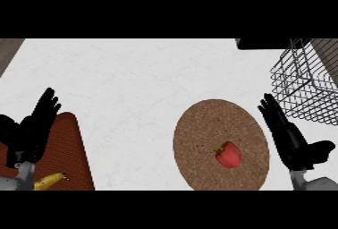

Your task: Pick the bell pepper from the placemat and place it in the basket

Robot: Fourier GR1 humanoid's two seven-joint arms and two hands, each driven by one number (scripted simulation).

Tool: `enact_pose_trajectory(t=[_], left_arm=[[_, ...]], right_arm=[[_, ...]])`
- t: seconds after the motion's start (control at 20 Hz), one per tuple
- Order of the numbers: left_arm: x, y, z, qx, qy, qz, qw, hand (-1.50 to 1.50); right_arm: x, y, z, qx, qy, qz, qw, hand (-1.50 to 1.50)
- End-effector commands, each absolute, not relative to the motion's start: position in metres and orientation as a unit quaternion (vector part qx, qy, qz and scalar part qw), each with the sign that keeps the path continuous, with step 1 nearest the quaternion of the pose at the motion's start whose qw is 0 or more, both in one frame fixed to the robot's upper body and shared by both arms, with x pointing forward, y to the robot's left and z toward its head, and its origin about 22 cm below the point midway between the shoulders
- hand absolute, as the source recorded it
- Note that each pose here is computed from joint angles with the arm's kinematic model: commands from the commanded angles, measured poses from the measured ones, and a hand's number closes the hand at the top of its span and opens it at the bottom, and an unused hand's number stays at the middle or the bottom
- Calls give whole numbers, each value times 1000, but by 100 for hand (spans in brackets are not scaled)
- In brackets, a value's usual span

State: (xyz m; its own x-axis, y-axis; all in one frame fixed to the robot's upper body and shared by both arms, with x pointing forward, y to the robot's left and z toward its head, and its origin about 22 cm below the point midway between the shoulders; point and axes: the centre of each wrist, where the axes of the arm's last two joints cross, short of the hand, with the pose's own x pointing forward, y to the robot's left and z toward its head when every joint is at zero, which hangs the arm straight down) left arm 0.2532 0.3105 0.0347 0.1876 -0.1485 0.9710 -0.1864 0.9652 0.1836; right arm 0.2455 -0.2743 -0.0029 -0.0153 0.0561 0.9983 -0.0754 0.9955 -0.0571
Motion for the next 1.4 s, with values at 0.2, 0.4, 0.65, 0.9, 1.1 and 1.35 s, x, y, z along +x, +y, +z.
enact_pose_trajectory(t=[0.2,0.4,0.65,0.9,1.1,1.35], left_arm=[[231,286,-13,75,-545,-22,835,0],[217,282,-34,62,-492,-44,867,0],[204,287,-43,75,-477,-15,876,0],[191,299,-49,90,-471,-2,877,0],[191,302,-48,90,-481,2,872,0],[185,293,-51,95,-478,0,873,0]], right_arm=[[259,-166,72,320,-737,305,512,150],[221,-123,81,451,-650,480,379,150],[178,-125,78,379,-676,562,290,-150],[205,-145,136,136,-755,612,195,-150],[194,-163,180,20,-746,651,143,-150],[177,-171,250,-64,-711,693,103,-150]])
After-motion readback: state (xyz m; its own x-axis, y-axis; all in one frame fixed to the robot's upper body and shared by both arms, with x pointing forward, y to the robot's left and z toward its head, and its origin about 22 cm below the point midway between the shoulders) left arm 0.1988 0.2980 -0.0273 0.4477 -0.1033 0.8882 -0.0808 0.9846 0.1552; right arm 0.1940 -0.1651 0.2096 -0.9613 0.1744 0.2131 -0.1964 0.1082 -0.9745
